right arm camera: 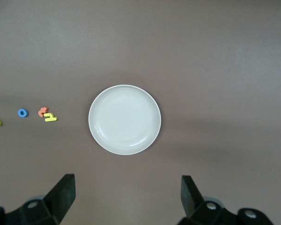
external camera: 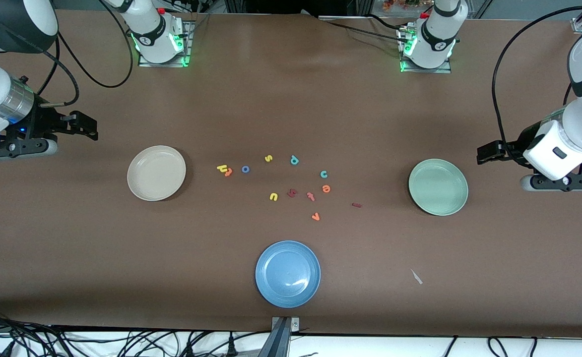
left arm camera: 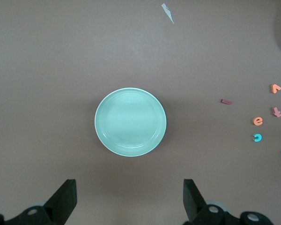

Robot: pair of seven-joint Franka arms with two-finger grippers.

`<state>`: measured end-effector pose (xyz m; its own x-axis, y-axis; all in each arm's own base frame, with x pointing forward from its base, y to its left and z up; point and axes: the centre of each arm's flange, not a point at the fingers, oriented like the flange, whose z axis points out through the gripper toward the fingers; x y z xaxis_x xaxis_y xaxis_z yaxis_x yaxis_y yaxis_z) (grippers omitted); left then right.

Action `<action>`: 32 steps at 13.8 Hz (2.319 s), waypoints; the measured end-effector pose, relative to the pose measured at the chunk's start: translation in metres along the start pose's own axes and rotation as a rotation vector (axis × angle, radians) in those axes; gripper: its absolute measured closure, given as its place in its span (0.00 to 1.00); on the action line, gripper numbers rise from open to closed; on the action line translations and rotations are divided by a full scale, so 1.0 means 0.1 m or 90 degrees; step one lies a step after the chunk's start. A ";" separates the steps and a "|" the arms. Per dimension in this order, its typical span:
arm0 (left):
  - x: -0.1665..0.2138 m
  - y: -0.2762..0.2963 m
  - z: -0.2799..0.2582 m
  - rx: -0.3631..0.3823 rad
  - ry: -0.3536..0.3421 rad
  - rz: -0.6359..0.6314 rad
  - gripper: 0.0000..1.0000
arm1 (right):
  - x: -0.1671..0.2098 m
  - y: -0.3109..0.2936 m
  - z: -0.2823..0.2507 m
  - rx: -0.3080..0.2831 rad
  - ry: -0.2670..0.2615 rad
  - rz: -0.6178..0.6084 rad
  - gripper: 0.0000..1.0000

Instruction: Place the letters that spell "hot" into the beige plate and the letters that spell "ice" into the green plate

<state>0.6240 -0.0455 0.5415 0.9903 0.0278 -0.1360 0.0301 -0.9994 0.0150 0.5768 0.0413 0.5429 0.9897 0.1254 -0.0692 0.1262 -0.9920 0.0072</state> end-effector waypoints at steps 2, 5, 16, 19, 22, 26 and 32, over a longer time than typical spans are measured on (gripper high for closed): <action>0.00 0.00 0.01 0.000 -0.001 0.000 0.00 | 0.00 0.00 0.00 0.000 0.000 0.000 0.00; 0.01 0.00 0.01 0.000 0.001 0.000 0.00 | 0.01 0.00 -0.01 0.000 0.004 0.000 0.00; 0.02 0.00 0.00 -0.001 0.007 0.000 0.00 | 0.01 0.02 -0.04 0.000 0.007 0.002 0.00; 0.02 0.00 0.00 -0.001 0.007 0.000 0.00 | 0.02 0.02 -0.04 0.000 0.007 0.002 0.00; 0.02 0.00 0.00 -0.001 0.007 0.000 0.00 | 0.02 0.02 -0.04 0.000 0.007 0.002 0.00; 0.02 0.00 0.00 -0.001 0.007 0.000 0.00 | 0.02 0.02 -0.04 0.000 0.007 0.002 0.00; 0.02 0.00 0.00 -0.001 0.007 0.000 0.00 | 0.02 0.02 -0.04 0.000 0.007 0.002 0.00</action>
<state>0.6259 -0.0456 0.5411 0.9917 0.0280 -0.1256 0.0303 -0.9994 0.0163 0.5789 0.0397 0.5464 0.9908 0.1225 -0.0582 0.1232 -0.9923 0.0080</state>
